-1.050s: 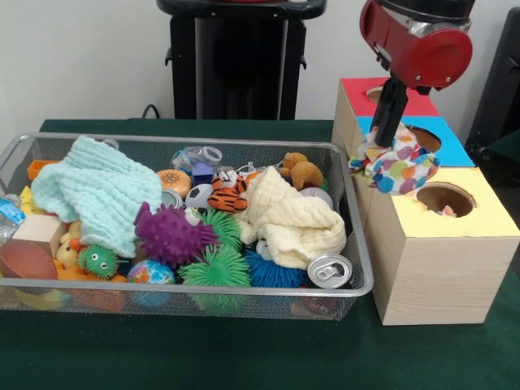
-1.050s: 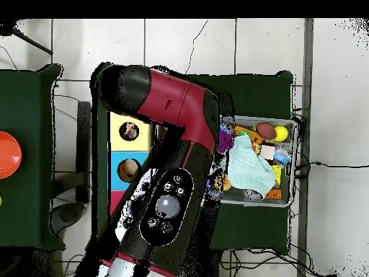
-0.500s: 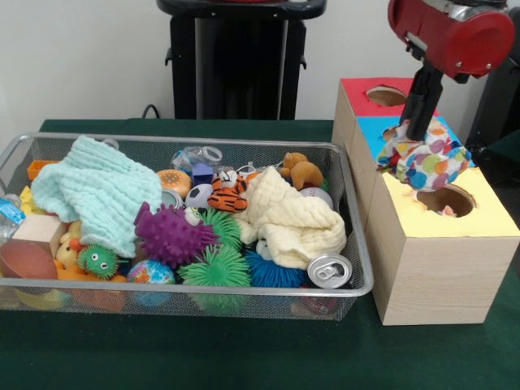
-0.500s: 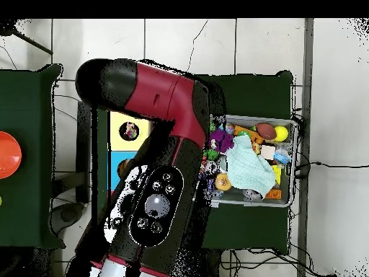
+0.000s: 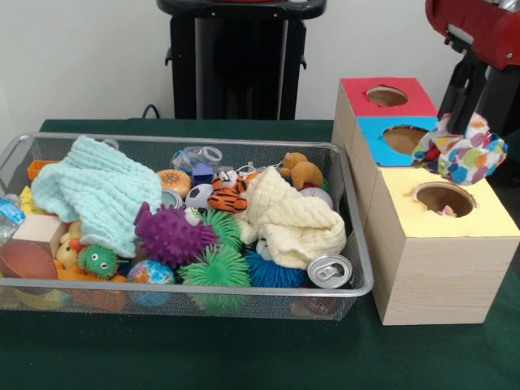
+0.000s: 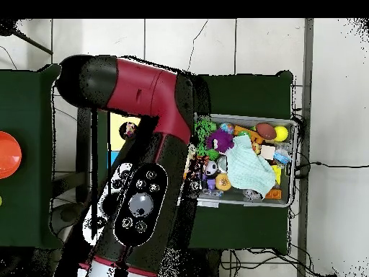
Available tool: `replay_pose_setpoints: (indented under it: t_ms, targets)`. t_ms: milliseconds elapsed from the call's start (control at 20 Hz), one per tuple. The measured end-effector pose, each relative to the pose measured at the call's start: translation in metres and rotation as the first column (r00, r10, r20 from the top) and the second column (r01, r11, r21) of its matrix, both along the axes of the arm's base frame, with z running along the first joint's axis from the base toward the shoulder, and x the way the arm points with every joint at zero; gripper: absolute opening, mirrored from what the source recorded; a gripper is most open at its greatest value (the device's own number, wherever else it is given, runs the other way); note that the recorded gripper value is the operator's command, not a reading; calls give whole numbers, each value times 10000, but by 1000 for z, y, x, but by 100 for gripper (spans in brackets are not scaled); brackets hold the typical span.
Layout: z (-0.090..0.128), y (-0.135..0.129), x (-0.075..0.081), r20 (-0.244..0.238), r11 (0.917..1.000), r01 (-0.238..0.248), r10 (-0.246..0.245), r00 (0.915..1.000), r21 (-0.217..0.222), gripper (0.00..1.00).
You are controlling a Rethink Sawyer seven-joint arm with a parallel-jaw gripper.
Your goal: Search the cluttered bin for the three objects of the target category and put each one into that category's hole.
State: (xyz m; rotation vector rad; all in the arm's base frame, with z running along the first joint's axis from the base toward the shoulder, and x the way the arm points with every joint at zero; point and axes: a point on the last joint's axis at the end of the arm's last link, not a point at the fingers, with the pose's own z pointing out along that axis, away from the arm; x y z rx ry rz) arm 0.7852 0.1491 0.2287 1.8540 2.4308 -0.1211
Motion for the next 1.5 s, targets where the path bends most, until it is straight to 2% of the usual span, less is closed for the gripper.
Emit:
replay_pose_setpoints:
  t_ms: [850,1250,1500]
  targets:
    - [-5,33,-3,-228,9989,-356,363,9991,319,0]
    - [-10,47,-21,-520,9981,-365,391,9979,494,0]
    - [-12,46,-33,-758,9975,-221,271,9968,667,0]
